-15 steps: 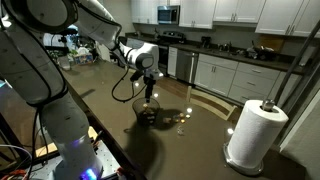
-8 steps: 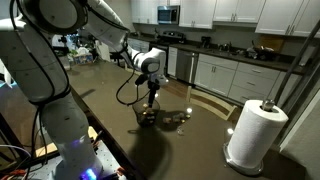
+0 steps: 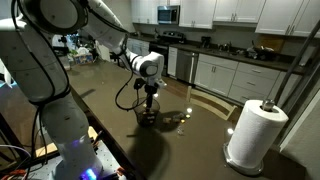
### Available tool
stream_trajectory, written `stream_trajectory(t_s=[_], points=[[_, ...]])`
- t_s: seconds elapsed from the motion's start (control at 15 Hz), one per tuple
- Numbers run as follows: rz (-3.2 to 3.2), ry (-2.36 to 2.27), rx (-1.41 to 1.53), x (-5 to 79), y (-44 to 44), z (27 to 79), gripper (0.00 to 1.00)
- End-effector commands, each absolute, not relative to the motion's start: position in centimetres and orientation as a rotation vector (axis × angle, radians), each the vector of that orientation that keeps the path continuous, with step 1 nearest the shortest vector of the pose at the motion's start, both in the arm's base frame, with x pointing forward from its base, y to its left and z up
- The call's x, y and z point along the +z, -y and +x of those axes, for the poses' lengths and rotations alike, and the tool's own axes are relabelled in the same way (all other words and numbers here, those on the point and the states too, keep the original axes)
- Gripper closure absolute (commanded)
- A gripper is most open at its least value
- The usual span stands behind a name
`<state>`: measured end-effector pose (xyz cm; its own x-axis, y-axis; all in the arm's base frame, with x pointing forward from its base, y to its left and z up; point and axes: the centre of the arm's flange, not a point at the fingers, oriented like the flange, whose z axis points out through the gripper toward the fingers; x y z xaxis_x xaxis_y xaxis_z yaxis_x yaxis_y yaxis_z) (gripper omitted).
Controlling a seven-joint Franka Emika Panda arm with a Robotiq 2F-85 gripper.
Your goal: Take some candy out of the bowl and put it on the table
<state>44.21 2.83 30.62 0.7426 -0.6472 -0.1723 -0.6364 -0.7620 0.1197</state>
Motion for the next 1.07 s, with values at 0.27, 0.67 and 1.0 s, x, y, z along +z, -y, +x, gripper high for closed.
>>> stream_trajectory(t_s=[0.27,0.67,1.0], points=[[2.992,0.802,-0.144,28.2,-1.1,43.9,0.00],[3.072,0.697,-0.072,28.5,-2.0,47.0,0.00],[3.101,0.769,-0.163,28.2,-1.9,49.4,0.00]])
